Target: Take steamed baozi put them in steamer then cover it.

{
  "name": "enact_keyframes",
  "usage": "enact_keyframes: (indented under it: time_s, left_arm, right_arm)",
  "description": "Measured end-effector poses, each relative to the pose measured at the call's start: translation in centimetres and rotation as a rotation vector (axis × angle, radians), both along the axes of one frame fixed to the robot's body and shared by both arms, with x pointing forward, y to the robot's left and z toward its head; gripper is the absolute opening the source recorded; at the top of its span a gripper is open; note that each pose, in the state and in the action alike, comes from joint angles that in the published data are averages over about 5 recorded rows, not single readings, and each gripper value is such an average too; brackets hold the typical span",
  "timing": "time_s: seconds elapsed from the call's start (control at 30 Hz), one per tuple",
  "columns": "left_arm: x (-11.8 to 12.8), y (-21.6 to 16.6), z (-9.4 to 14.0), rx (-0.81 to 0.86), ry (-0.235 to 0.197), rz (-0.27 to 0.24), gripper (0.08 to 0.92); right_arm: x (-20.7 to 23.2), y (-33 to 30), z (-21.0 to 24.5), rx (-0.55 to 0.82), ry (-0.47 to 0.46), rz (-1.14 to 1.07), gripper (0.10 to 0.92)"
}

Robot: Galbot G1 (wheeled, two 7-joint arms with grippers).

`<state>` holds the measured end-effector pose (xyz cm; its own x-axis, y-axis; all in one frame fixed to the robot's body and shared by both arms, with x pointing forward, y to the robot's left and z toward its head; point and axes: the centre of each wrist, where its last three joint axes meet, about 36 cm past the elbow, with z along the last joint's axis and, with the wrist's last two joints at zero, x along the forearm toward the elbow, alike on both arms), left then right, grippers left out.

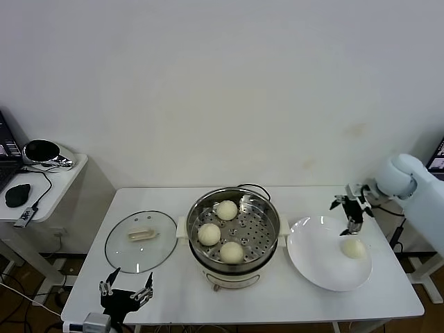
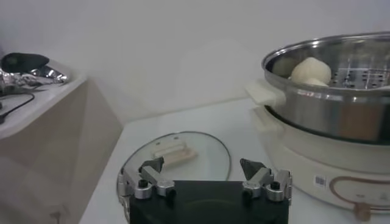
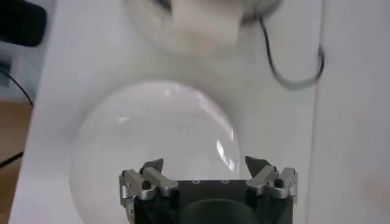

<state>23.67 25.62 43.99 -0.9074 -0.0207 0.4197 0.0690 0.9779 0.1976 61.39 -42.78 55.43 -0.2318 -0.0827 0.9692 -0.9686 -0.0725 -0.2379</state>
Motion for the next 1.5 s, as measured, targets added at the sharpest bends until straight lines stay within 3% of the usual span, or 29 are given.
enact_keyframes:
  time_s: [0.63, 1.27, 1.4, 1.5]
  left_arm:
    - [1.0, 0.6, -0.9, 0.004, 0.014, -0.005, 0.823]
    - [1.3, 0.7, -2.2, -0.006, 0.039, -0.002, 0.823]
    - [1.4, 0.6, -2.2, -0.007, 0.038, -0.002, 0.823]
    - [1.5, 0.6, -2.2, -0.007, 0.038, -0.003, 0.823]
  right_arm:
    - [0.4, -2.6, -7.3, -0.107, 0.092, -0.055, 0.823]
    - [0.3, -3.1, -9.8, -0.133, 0.111, -0.08, 0.823]
    - [0.4, -3.3, -9.9, -0.129, 0.107, -0.091, 0.762]
    - [0.4, -3.3, -9.9, -0.125, 0.102, -0.098, 0.672]
